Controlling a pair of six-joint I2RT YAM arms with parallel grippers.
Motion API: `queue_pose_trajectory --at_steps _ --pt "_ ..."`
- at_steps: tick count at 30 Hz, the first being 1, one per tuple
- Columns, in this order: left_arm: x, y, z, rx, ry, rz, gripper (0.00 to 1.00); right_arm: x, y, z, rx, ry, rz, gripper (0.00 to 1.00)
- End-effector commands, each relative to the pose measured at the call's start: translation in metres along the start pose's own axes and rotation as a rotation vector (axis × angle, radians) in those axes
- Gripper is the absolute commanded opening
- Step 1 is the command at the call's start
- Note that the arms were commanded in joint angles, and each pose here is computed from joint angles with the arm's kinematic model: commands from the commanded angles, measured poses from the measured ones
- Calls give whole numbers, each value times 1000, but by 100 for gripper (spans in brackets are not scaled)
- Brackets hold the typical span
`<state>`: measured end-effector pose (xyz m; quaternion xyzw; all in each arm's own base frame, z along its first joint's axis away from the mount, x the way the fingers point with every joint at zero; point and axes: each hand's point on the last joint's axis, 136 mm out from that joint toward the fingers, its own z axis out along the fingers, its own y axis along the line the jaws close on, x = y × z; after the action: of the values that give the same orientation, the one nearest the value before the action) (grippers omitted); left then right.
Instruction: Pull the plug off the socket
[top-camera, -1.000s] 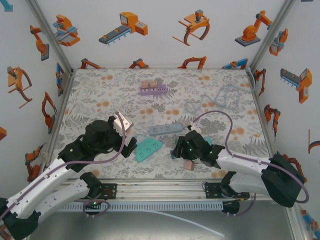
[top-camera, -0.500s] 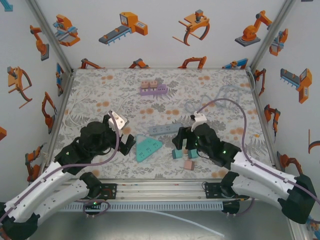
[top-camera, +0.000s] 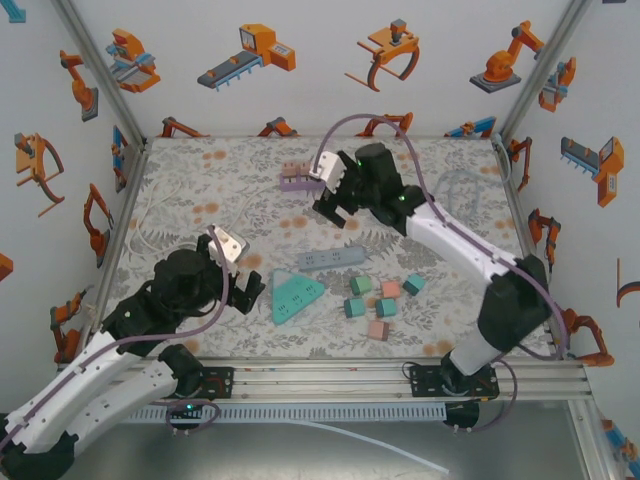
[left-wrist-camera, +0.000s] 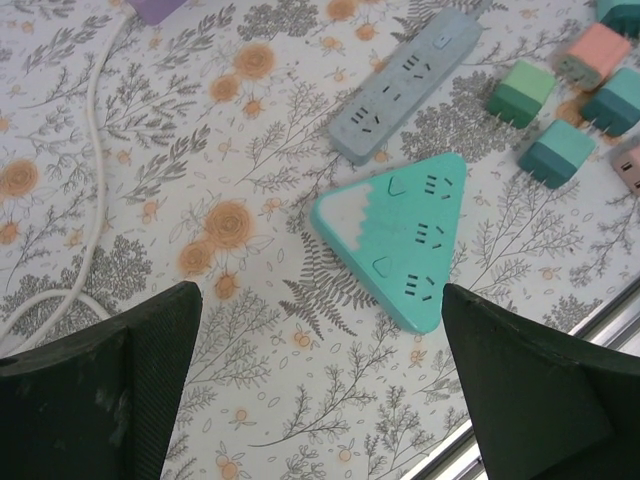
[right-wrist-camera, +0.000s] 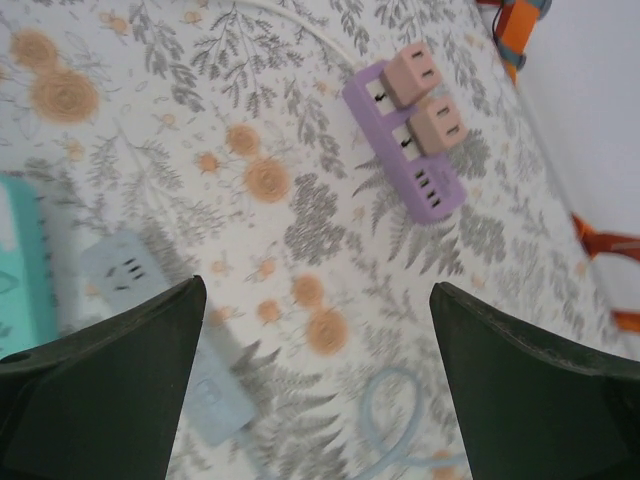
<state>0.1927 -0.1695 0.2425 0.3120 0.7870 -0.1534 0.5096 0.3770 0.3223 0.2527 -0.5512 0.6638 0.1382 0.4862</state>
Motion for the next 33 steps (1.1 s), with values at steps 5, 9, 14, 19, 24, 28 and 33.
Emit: queue_pose_trajectory --at_steps 5,9,14,19,24,28,33 --pt "27 8 7 -60 101 -14 97 21 -51 58 -168 -14 -59 84" --pt "26 8 13 -59 81 -14 97 52 -78 92 -185 12 -78 84" --pt "26 14 16 -93 87 25 97 87 -104 127 -211 20 -100 85" --pt "28 19 18 -127 85 61 97 118 -117 156 -213 24 -151 86" --pt "30 25 22 -155 75 84 97 141 -120 171 -215 18 -171 86" --pt "25 23 22 -142 65 94 97 146 -117 182 -237 -24 -171 86" --pt "26 29 20 -175 74 109 97 155 -111 190 -260 -33 -123 82"
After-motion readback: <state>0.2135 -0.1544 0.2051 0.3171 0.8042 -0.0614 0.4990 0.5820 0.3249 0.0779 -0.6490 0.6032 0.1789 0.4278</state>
